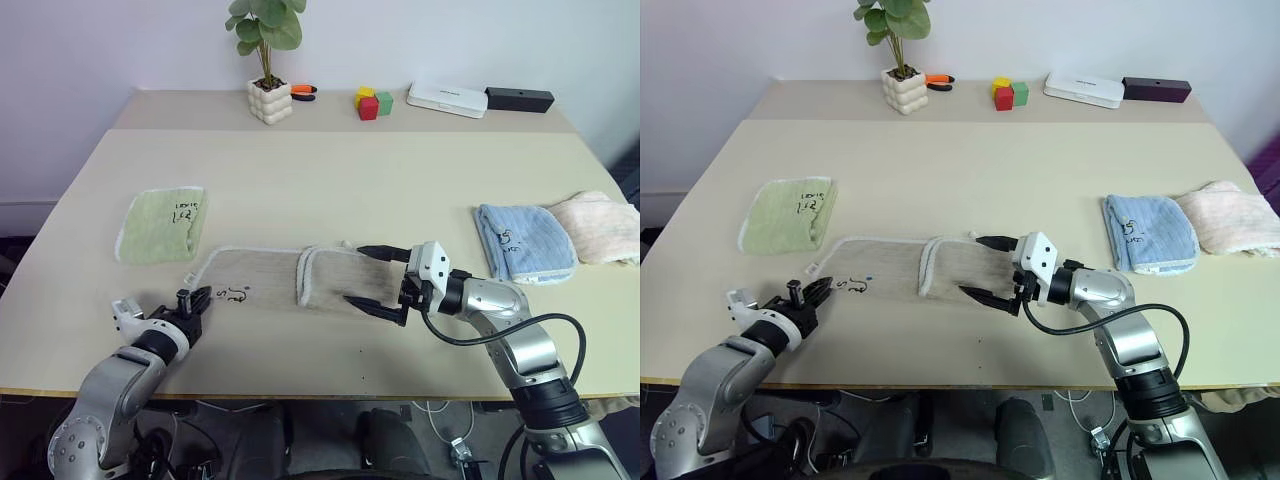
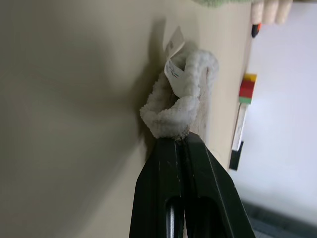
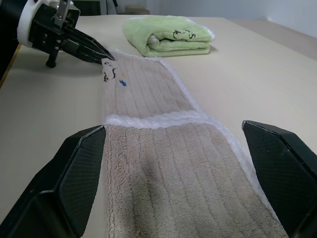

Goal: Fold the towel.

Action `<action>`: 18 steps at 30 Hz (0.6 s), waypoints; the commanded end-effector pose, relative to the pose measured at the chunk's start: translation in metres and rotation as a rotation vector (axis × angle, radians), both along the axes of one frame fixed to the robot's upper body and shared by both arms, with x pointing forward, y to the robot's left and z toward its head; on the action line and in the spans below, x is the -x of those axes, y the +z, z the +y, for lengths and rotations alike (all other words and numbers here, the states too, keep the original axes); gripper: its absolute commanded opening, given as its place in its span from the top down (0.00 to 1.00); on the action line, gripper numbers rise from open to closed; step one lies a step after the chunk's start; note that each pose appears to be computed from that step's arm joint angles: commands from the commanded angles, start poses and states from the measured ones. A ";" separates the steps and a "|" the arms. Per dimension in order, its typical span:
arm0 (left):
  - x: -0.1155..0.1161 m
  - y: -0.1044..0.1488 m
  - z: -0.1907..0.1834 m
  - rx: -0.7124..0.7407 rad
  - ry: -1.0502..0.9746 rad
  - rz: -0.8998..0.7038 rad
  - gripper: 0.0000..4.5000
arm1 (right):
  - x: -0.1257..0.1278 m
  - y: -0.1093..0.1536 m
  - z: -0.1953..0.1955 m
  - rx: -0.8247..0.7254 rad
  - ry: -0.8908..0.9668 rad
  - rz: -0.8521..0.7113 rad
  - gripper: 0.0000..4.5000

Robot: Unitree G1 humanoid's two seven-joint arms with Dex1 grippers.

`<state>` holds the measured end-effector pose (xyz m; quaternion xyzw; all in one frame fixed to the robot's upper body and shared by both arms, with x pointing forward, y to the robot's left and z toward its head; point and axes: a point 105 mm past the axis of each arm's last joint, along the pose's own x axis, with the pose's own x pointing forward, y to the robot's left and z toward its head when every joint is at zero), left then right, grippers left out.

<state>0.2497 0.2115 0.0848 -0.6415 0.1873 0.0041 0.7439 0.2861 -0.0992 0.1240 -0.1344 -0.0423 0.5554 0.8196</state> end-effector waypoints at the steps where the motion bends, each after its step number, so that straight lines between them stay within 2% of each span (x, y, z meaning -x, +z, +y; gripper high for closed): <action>1: 0.007 0.018 -0.021 -0.147 -0.228 -0.147 0.99 | 0.000 0.008 -0.001 -0.014 -0.002 -0.031 0.00; 6: 0.008 0.062 -0.047 -0.320 -0.456 -0.446 0.99 | -0.002 0.026 -0.027 -0.097 -0.030 0.017 0.00; 8: 0.004 0.072 -0.054 -0.360 -0.507 -0.517 0.99 | 0.002 0.034 -0.039 -0.126 -0.025 0.039 0.00; 10: 0.004 0.080 -0.065 -0.442 -0.589 -0.603 0.99 | 0.009 0.036 -0.049 -0.126 -0.017 0.055 0.00; 13: 0.000 0.088 -0.077 -0.485 -0.669 -0.700 0.99 | 0.014 0.033 -0.065 -0.100 -0.037 0.073 0.00; 18: -0.017 0.085 -0.109 -0.552 -0.841 -0.809 0.99 | 0.027 0.027 -0.092 -0.030 -0.078 0.093 0.00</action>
